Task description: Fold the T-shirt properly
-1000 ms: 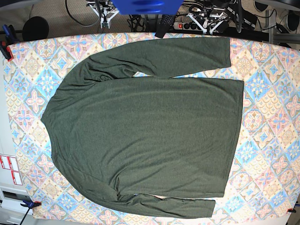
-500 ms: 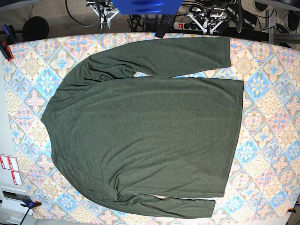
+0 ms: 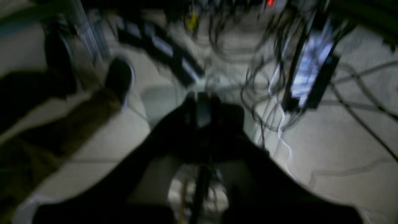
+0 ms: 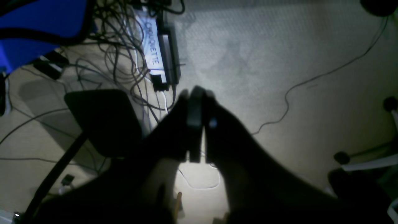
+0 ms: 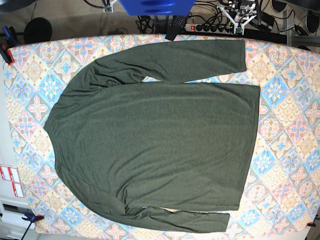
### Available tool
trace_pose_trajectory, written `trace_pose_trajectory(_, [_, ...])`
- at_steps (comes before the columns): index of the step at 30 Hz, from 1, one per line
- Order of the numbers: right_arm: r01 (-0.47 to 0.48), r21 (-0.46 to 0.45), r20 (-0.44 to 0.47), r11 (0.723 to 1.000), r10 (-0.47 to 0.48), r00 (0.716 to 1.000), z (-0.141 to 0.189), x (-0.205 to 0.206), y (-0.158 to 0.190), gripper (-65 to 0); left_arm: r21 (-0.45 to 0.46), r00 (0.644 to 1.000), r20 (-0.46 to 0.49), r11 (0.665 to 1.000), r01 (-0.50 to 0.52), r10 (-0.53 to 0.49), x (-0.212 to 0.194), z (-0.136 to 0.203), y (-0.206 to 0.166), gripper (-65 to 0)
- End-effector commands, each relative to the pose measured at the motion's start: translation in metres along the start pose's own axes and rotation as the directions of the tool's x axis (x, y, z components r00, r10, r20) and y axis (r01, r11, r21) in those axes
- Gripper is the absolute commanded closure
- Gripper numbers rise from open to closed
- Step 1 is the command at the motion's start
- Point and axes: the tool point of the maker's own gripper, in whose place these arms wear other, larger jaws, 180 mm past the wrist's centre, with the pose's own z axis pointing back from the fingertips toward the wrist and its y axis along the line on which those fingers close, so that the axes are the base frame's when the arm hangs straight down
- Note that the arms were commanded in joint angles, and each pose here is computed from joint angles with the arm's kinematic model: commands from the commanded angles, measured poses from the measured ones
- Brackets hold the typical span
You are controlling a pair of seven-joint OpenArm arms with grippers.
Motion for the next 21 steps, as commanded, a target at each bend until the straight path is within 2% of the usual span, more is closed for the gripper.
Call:
trace_pose_trajectory(1, [0.000,-0.007,0.004,1.000,0.000,1.000,0.005,-0.008,-0.004,0.0,0.027,0.999,0.032,0.999,0.027,-0.028,0.001,0.006,0.017,0.0])
trace_pose_trajectory(7, [-0.004,-0.018,0.050,1.000,0.004,0.999,0.021,-0.014,-0.011,0.0,-0.002,0.979,0.081,0.983,0.186,-0.185,-0.012,0.027,0.020,0.0])
trace_pose_trajectory(10, [0.044,-0.067,0.089,0.997,-0.038,0.995,0.031,-0.010,-0.032,0.0,-0.029,0.964,0.096,0.967,0.252,-0.248,-0.023,0.039,0.015,0.0])
trace_pose_trajectory(14, [0.075,-0.118,0.158,0.990,-0.056,0.986,0.050,0.001,-0.056,0.0,-0.053,0.956,0.140,0.962,0.266,-0.257,-0.026,0.057,0.004,0.0])
trace_pose_trajectory(18, [0.063,-0.135,0.225,0.989,-0.031,0.974,0.071,0.014,-0.064,0.0,-0.067,0.942,0.194,0.954,0.292,-0.275,-0.023,0.078,0.000,0.0])
trace_pose_trajectory(21, [0.051,-0.144,0.267,0.988,-0.010,0.964,0.088,0.022,-0.068,0.0,-0.093,0.936,0.252,0.957,0.275,-0.245,-0.013,0.098,-0.008,0.0])
